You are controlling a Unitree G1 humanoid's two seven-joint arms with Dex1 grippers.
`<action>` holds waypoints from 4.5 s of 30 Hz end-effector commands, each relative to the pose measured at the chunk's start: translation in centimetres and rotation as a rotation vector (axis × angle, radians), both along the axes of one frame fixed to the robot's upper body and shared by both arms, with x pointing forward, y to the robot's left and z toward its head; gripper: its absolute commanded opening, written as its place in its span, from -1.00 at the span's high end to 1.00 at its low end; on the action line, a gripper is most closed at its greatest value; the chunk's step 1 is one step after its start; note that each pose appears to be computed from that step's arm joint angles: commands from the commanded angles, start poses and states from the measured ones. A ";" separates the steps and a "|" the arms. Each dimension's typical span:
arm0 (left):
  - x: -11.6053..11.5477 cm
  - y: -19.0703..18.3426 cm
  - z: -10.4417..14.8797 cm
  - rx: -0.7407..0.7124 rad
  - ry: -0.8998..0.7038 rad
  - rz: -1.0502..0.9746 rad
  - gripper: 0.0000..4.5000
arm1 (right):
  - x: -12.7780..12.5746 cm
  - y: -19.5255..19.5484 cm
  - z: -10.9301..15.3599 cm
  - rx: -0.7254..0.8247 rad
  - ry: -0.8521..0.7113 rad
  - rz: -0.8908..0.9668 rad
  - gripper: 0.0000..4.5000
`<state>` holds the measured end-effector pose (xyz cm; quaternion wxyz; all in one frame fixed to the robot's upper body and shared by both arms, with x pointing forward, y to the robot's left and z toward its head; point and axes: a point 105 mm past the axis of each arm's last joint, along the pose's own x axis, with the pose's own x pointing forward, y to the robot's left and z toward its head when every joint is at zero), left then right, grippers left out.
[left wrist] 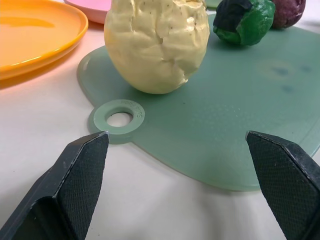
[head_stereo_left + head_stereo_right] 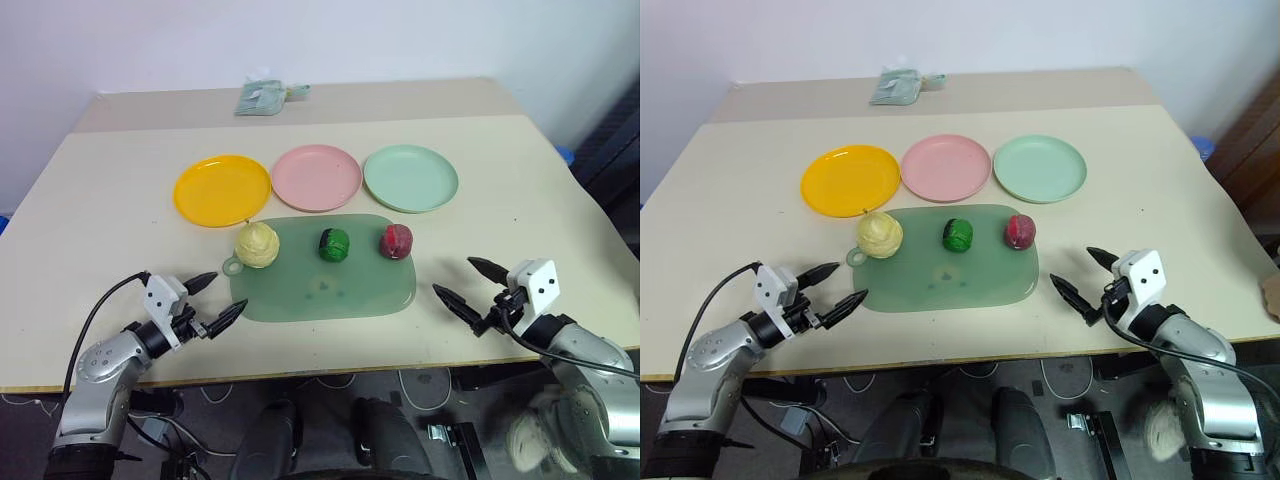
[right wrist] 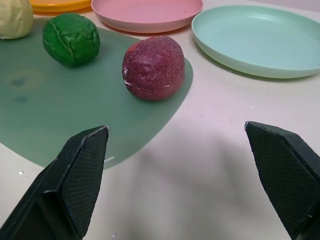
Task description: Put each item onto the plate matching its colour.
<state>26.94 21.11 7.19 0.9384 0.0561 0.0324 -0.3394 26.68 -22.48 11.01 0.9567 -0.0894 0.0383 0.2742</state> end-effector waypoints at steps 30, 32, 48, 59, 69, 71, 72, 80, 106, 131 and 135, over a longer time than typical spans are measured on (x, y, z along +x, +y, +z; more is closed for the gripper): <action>1.0 -3.1 4.8 -0.084 0.011 -0.038 -1.00 | -0.6 5.1 5.6 0.054 -0.244 0.344 -0.98; 1.2 -3.3 5.2 -0.090 0.034 -0.033 -1.00 | -0.8 5.7 6.1 0.055 -0.251 0.389 -0.98; 3.0 -5.0 7.1 -0.077 0.018 0.056 -1.00 | -0.4 7.2 6.4 0.011 -0.260 0.517 -0.98; 4.9 -4.7 7.1 -0.051 0.018 0.134 -1.00 | -0.5 7.5 6.8 -0.010 -0.271 0.496 -0.98; 6.0 -5.8 6.2 -0.036 0.030 0.128 -0.26 | -0.4 7.7 7.4 -0.023 -0.279 0.470 -1.00; 6.2 -6.0 6.3 -0.032 0.019 0.126 -0.18 | -0.5 7.8 7.5 -0.024 -0.282 0.465 -1.00; 6.3 -6.1 6.4 -0.034 0.008 0.125 -0.18 | -0.5 7.8 7.6 -0.025 -0.284 0.461 -1.00; 10.1 -2.3 10.8 -0.140 -0.112 0.383 -0.18 | -0.4 7.6 7.8 -0.026 -0.292 0.432 -1.00; 12.3 -8.7 13.8 -0.217 -0.145 0.034 -0.99 | 1.2 6.1 6.6 -0.040 -0.320 0.370 -1.00; 6.3 -7.4 6.6 0.080 0.035 -0.362 -0.99 | 2.5 9.5 5.4 0.011 -0.200 0.372 -1.00; 3.3 -4.6 5.6 0.066 -0.048 -0.409 -0.99 | 3.8 11.7 5.3 0.009 -0.180 0.406 -1.00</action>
